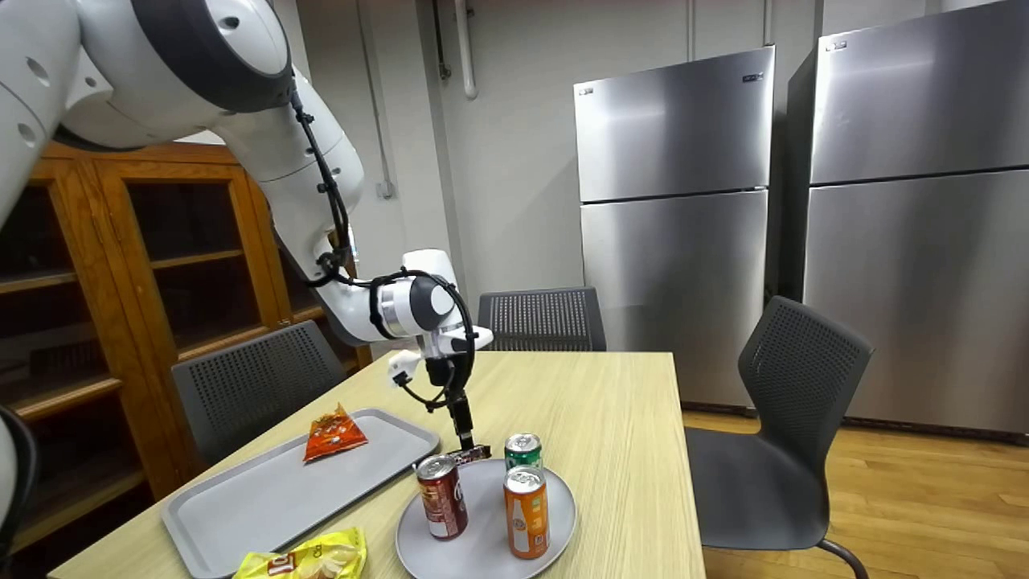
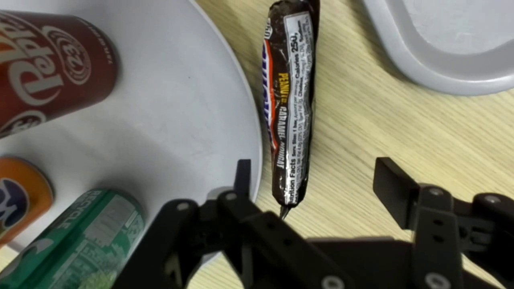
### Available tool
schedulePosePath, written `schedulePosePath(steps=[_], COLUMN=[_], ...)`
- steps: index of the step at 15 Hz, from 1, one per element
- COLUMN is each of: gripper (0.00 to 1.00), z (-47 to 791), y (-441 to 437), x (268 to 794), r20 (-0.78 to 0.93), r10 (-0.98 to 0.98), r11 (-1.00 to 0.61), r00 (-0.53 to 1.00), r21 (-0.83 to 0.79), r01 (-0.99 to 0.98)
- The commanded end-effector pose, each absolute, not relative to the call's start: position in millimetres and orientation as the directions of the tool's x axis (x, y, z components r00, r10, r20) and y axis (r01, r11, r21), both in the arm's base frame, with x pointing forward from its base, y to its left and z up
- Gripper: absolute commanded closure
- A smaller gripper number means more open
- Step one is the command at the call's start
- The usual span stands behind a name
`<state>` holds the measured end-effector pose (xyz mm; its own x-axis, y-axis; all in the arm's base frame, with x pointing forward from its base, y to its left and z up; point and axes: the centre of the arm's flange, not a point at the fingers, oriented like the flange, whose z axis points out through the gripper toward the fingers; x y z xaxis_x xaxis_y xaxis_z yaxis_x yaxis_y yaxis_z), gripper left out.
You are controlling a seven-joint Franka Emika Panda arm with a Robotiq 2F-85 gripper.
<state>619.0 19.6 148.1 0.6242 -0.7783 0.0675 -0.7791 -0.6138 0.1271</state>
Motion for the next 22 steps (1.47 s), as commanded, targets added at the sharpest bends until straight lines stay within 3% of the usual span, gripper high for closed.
schedulePosePath(steps=[1,22], gripper=[0.0,0.0], z=[175.3,222.4], y=[39.1,233.6], x=[613.8,596.5], r20=[0.081,0.046], r10=[-0.768,-0.56], r11=[-0.627,-0.829], r00=[0.635,0.828], r21=[0.108,-0.052], r01=[-0.772,-0.557])
